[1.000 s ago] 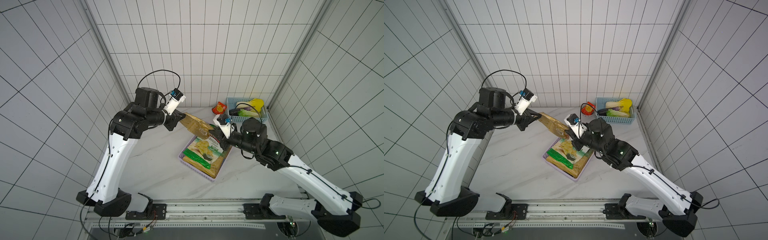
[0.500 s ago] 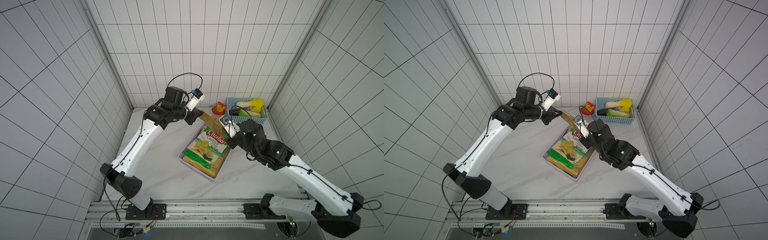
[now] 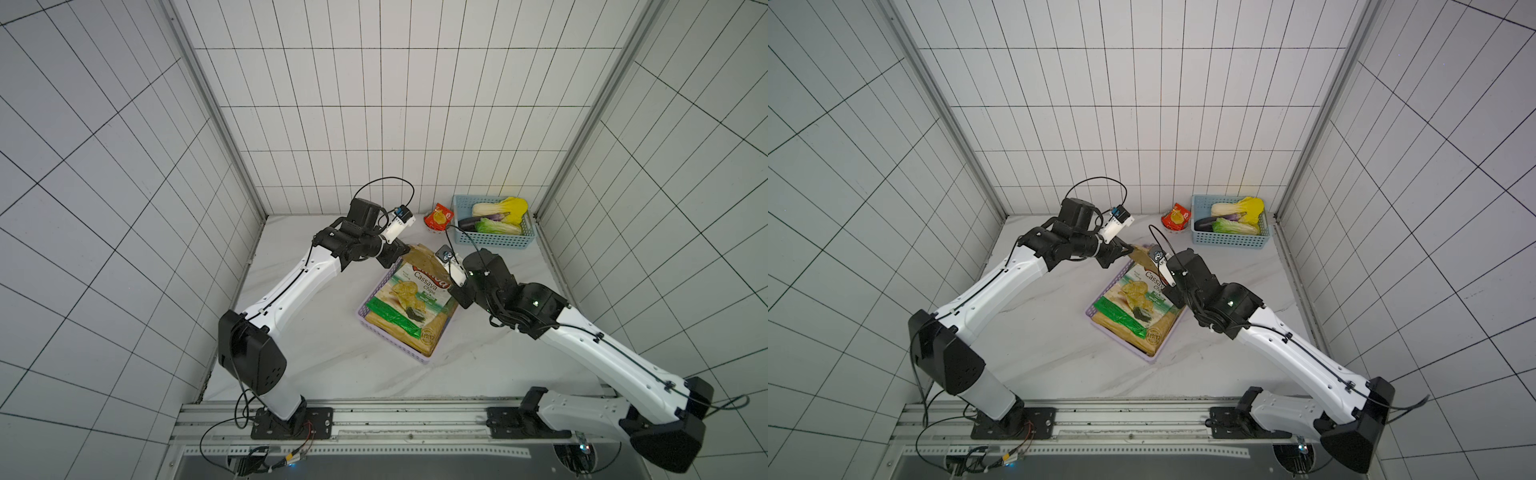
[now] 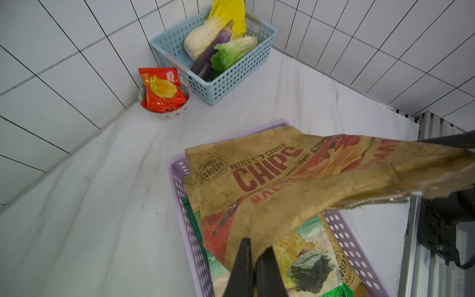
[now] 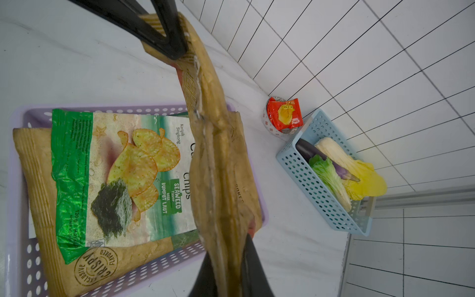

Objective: Put the potato chips into the basket
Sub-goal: Place the potato chip in the basket.

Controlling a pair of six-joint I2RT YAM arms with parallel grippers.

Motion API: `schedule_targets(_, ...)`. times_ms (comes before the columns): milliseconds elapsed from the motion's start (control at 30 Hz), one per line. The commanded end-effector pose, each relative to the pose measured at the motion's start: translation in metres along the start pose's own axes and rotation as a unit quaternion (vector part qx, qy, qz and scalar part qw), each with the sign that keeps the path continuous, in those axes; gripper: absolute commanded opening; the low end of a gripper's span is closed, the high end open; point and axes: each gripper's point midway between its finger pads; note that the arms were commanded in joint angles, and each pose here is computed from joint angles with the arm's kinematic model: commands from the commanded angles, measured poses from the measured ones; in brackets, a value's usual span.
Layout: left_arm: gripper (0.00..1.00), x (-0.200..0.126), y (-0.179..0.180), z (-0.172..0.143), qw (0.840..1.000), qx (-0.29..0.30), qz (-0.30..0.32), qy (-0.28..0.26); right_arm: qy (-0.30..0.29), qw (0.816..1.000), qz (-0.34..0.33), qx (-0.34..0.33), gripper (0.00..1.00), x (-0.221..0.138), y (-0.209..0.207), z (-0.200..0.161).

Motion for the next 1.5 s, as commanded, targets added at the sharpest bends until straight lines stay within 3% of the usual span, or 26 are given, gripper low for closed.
schedule_targets(0,0.0,-0.003,-0.003,-0.004,0.999,0.029,0.006,-0.014,-0.009,0.999,0.034,0.041,0.0,0.006,0.017,-0.001)
schedule_targets(300,0.0,-0.011,0.014,-0.031,1.0,0.0,0.016,0.021,0.002,0.992,0.101,0.082,0.0,0.013,0.052,-0.009)
schedule_targets(667,0.0,-0.016,0.012,-0.072,0.999,0.011,0.02,0.05,0.025,0.99,0.115,0.08,0.0,0.026,0.076,-0.032)
schedule_targets(900,0.01,-0.019,0.012,-0.096,0.998,-0.006,0.015,0.055,0.022,0.985,0.142,0.097,0.23,0.022,0.088,-0.038)
schedule_targets(1067,0.36,-0.022,0.012,-0.106,0.998,-0.01,0.013,0.063,-0.012,0.974,0.193,0.122,0.48,-0.005,0.094,-0.025)
schedule_targets(1267,0.51,-0.037,0.017,-0.107,0.998,-0.012,0.006,0.062,-0.079,0.961,0.212,0.161,0.75,-0.045,0.079,-0.007)
schedule_targets(1333,0.55,-0.045,0.018,-0.101,0.998,-0.011,0.007,0.054,-0.092,0.957,0.207,0.18,0.77,-0.05,0.07,-0.004)
schedule_targets(1467,0.62,-0.065,0.025,-0.081,1.0,-0.018,0.01,0.024,-0.085,0.944,0.213,0.239,0.68,-0.04,0.063,-0.004)
Point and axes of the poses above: each gripper's point midway between its finger pads, its own x axis out along the fingers, its own y axis along the line the jaws close on, z = x × y, and after that the axes turned 4 degrees about -x, right-handed
